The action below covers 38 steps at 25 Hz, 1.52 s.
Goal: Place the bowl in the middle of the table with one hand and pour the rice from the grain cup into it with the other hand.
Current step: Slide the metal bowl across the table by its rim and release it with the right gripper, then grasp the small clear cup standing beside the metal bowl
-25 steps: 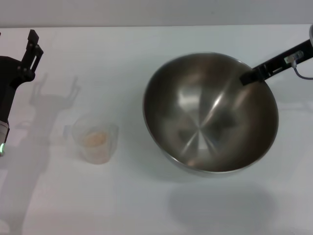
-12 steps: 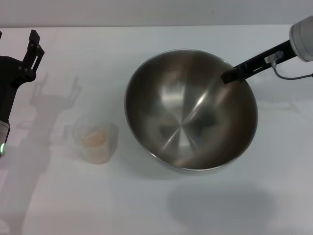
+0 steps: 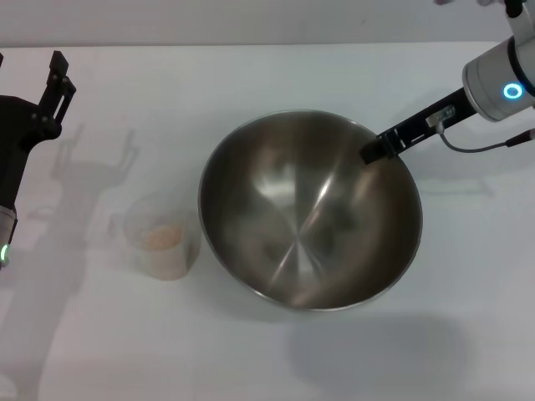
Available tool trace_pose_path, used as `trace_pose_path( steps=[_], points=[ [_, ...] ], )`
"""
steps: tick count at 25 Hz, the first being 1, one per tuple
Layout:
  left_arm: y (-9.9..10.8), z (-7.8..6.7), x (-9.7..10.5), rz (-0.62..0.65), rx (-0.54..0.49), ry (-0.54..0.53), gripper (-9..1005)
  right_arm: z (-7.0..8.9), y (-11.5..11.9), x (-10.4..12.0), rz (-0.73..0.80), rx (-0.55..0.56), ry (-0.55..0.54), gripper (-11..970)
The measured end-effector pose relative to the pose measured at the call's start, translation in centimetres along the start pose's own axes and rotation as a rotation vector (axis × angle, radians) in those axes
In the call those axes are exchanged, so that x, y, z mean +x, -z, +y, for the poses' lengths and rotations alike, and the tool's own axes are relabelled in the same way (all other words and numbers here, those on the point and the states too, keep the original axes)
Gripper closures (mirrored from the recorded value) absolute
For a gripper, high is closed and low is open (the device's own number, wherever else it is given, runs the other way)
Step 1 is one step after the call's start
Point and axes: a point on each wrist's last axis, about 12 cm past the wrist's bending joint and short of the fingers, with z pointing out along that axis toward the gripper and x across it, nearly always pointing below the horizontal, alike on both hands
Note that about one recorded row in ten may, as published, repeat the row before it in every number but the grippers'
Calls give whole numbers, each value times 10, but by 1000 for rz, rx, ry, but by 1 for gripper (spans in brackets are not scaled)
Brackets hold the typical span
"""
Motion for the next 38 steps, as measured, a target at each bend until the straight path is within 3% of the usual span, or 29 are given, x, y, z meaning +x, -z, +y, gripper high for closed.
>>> trace_pose_path(
  steps=[20, 32, 35, 38],
  points=[
    [2, -1, 0, 2, 1, 5, 275, 7, -2, -9, 37, 43, 36, 837],
    [5, 1, -2, -23, -2, 0, 281, 14, 11, -25, 5, 136, 119, 674],
    [6, 1, -3, -25, -6, -1, 282, 19, 21, -35, -36, 161, 157, 503],
    [8, 2, -3, -29, -9, -2, 283, 22, 27, -41, -65, 172, 177, 508]
  ],
)
